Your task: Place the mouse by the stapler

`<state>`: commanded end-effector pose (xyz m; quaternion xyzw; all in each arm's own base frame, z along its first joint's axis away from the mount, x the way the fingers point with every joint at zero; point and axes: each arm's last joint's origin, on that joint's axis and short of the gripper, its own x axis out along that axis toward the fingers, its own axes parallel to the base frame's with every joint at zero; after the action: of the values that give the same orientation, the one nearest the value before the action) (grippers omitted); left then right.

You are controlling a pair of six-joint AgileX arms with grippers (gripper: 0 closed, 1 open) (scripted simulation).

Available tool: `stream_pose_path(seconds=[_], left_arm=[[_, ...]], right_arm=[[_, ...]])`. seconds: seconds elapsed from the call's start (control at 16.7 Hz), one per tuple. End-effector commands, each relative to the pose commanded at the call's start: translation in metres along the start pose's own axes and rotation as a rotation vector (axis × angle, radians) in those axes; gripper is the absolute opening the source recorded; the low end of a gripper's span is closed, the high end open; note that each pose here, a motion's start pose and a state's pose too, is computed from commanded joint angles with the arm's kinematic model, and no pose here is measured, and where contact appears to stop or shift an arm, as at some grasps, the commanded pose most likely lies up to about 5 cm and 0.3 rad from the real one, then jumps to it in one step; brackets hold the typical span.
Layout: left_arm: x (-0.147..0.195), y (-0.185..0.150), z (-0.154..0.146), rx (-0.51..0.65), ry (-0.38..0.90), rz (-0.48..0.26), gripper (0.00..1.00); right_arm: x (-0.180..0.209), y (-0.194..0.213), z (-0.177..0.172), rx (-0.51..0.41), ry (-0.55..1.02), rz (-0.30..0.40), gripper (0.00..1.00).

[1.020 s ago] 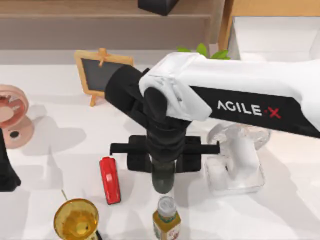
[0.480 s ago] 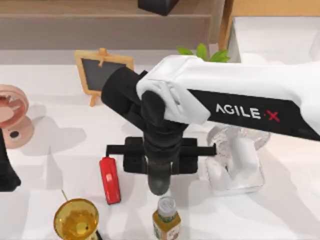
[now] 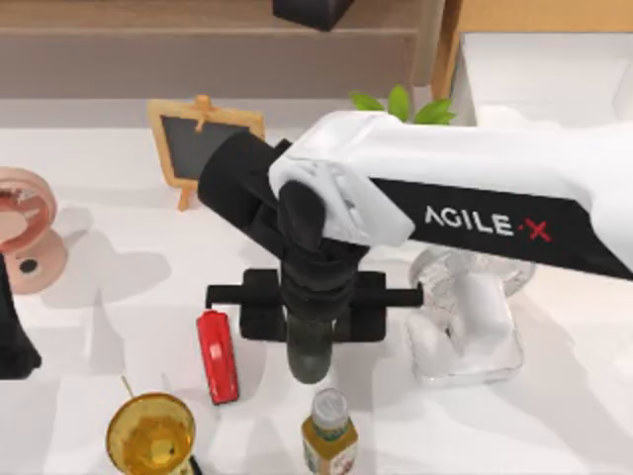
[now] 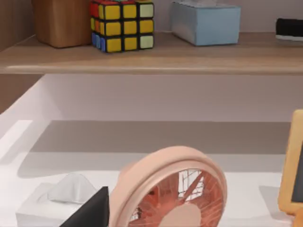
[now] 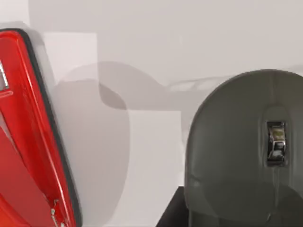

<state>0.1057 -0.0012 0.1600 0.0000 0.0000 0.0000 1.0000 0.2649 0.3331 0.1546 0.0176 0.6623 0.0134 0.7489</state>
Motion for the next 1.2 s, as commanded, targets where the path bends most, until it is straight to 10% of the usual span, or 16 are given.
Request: stream_pose_path(seconds=[0.54, 1.2], left_arm=[[0.0, 0.0, 0.0, 0.0, 0.0, 0.0, 1.0], [0.0, 0.0, 0.0, 0.0, 0.0, 0.0, 1.0]], right_arm=[[0.014, -0.008, 0.003, 0.009, 0.018, -0.036, 0.0], [0.014, -0.008, 0.003, 0.009, 0.018, -0.036, 0.83]])
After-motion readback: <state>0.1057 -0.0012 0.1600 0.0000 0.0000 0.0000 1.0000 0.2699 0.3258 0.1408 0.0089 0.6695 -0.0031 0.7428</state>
